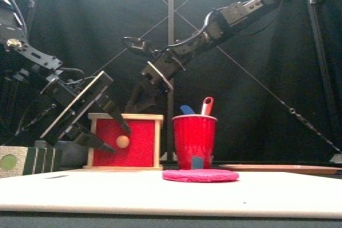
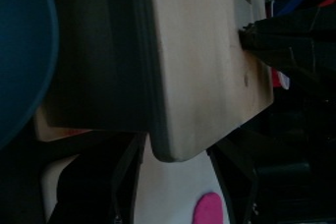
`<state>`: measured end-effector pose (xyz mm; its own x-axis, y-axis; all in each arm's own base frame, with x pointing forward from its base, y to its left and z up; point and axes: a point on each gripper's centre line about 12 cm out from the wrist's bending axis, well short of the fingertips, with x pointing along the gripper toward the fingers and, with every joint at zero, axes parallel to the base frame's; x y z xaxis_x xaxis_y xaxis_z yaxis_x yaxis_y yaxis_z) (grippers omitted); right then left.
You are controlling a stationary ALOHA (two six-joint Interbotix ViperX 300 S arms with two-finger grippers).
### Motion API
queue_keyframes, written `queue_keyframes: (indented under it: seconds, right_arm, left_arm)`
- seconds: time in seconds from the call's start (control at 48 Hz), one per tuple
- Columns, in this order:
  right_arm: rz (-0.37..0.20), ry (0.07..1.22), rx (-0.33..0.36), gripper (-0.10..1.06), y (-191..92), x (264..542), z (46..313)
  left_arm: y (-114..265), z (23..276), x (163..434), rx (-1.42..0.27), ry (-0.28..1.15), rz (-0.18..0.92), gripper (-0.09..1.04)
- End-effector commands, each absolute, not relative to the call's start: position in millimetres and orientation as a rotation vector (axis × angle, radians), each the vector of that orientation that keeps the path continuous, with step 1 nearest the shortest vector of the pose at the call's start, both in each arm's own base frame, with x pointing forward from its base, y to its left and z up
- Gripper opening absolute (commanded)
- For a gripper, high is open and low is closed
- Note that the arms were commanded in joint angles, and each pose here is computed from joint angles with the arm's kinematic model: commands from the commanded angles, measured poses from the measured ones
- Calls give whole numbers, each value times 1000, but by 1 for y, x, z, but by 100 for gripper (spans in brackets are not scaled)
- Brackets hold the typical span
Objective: Get the cutter from the drawer then cut the dough then place the extra dough in the bowl
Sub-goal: Open the drawer
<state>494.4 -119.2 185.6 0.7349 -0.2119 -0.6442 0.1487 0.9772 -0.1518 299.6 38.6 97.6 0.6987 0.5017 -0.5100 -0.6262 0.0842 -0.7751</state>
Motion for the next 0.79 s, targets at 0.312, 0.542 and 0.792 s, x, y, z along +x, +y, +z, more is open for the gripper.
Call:
queue_keyframes:
  seconds: [0.312,0.542,0.792]
  right_arm:
    - [-202,715,-90,6,-118,495,197]
    - [-203,723,-88,6,-118,495,195]
    - [-208,724,-83,6,-121,495,194]
  left_arm:
    - [43,97,313,-1226,103,852,69]
    - [40,94,312,-1234,130,852,59]
    - [17,93,315,-1259,180,815,59]
